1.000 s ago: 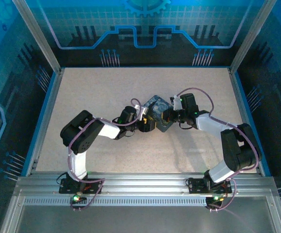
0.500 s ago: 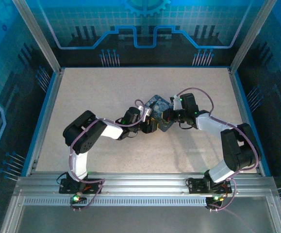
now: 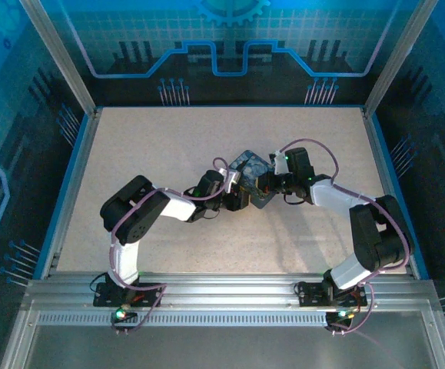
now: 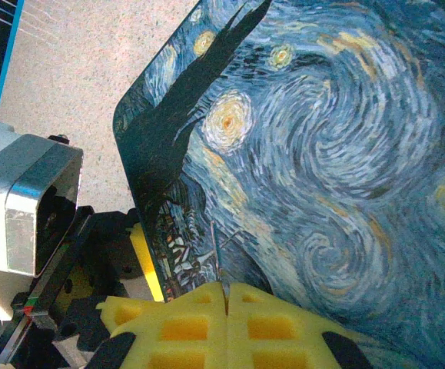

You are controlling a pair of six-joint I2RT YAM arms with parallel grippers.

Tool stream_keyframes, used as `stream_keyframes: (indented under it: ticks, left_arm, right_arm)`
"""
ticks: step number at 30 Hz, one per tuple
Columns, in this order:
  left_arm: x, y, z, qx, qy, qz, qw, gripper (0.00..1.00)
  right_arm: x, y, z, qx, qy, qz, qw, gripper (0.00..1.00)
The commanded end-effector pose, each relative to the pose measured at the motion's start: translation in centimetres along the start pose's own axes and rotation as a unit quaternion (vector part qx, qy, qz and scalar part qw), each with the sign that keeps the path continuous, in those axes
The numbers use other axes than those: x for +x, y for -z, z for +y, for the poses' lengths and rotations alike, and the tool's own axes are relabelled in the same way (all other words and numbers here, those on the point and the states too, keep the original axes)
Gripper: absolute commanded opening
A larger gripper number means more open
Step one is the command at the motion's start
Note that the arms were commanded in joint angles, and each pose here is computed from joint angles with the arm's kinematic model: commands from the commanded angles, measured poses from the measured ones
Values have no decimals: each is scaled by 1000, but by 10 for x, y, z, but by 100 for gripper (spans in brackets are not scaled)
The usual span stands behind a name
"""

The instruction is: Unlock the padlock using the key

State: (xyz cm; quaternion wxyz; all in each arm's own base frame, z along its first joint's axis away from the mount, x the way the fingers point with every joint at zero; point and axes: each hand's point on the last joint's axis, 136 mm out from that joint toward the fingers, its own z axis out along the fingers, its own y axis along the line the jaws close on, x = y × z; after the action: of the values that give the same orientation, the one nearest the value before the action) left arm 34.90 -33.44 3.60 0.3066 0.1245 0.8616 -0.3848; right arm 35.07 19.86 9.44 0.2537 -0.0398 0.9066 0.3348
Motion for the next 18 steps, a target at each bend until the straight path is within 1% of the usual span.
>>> stream_keyframes:
  ticks: [1, 4, 8, 13, 15, 18]
  left_arm:
    - [-5, -3, 3, -16, 19, -6, 1000, 41]
    - [-5, -3, 3, -17, 23, -7, 1000, 39]
    - [-7, -4, 1, -13, 33, -8, 999, 33]
    - [-8, -3, -1, -12, 39, -9, 999, 27]
    - [-10, 0, -2, -13, 41, -13, 999, 26]
    - [-14, 6, -7, -10, 41, -18, 999, 25]
  right_arm:
    - [9, -4, -11, 13, -17, 20, 1000, 0]
    - [10, -4, -11, 12, -17, 21, 1000, 0]
    - [10, -5, -10, 11, -18, 21, 1000, 0]
    - [8, -3, -6, 8, -16, 16, 1000, 0]
    - [5, -1, -2, 3, -10, 9, 1000, 0]
    - [-3, 7, 5, -4, 6, -11, 1000, 0]
